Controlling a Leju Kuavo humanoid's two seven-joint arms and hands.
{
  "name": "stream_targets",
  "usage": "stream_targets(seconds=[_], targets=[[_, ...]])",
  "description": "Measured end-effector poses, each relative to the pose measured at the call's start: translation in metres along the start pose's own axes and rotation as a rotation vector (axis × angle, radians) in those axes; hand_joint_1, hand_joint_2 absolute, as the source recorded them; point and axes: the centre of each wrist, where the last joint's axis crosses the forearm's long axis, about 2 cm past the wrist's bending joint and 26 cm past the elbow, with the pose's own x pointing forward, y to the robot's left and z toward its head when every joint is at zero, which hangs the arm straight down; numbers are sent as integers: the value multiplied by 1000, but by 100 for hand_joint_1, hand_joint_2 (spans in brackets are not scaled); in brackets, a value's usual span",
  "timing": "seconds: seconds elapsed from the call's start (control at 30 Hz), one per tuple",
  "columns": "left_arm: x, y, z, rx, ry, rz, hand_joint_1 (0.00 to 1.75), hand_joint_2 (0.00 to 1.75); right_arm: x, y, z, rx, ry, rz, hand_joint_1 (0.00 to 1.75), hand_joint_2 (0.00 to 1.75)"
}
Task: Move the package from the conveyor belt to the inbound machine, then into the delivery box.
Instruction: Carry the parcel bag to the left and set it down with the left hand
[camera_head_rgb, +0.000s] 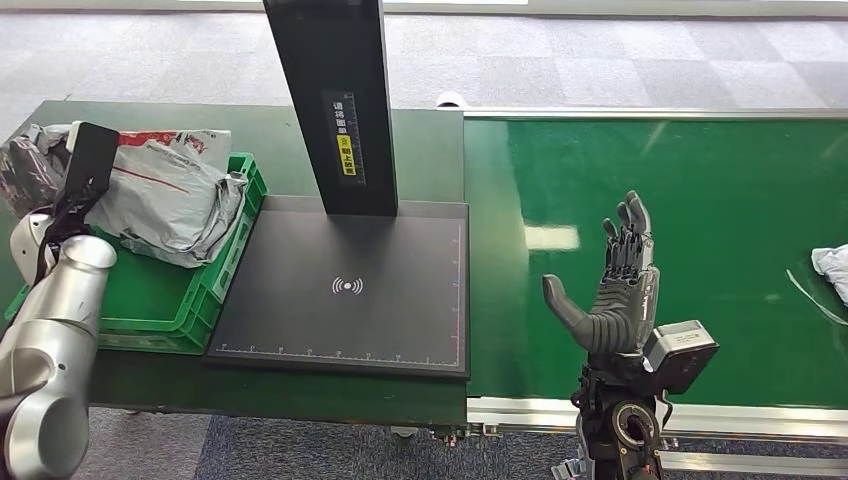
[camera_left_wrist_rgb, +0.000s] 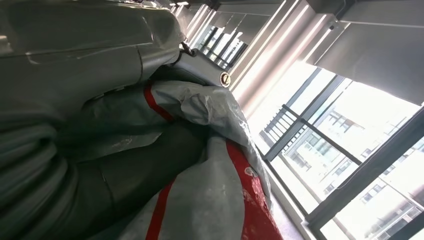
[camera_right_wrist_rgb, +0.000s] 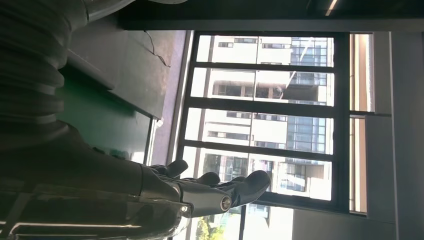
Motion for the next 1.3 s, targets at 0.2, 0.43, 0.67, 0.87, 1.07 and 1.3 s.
stream_targets(seconds=[0.2,0.43,0.67,0.87,1.07,1.3], targets=[[-3,-3,2,-57,17,2,62,175,0,0,0,0,2,0,0,175],[-6,-9,6,-207,47,57,0,175,0,0,1,0,12,1,0,175],[-5,-10,10,-215,41,164,0,175,-3,0,1,7,24,4,0,175],[-2,-8,14,-161,16,266,0,175,-7,1,2,12,37,7,0,175],[4,-7,22,-117,-43,447,0,175,-9,1,3,10,48,9,0,175],[27,-17,95,-195,-183,899,0,175,-13,2,13,0,90,10,0,175]])
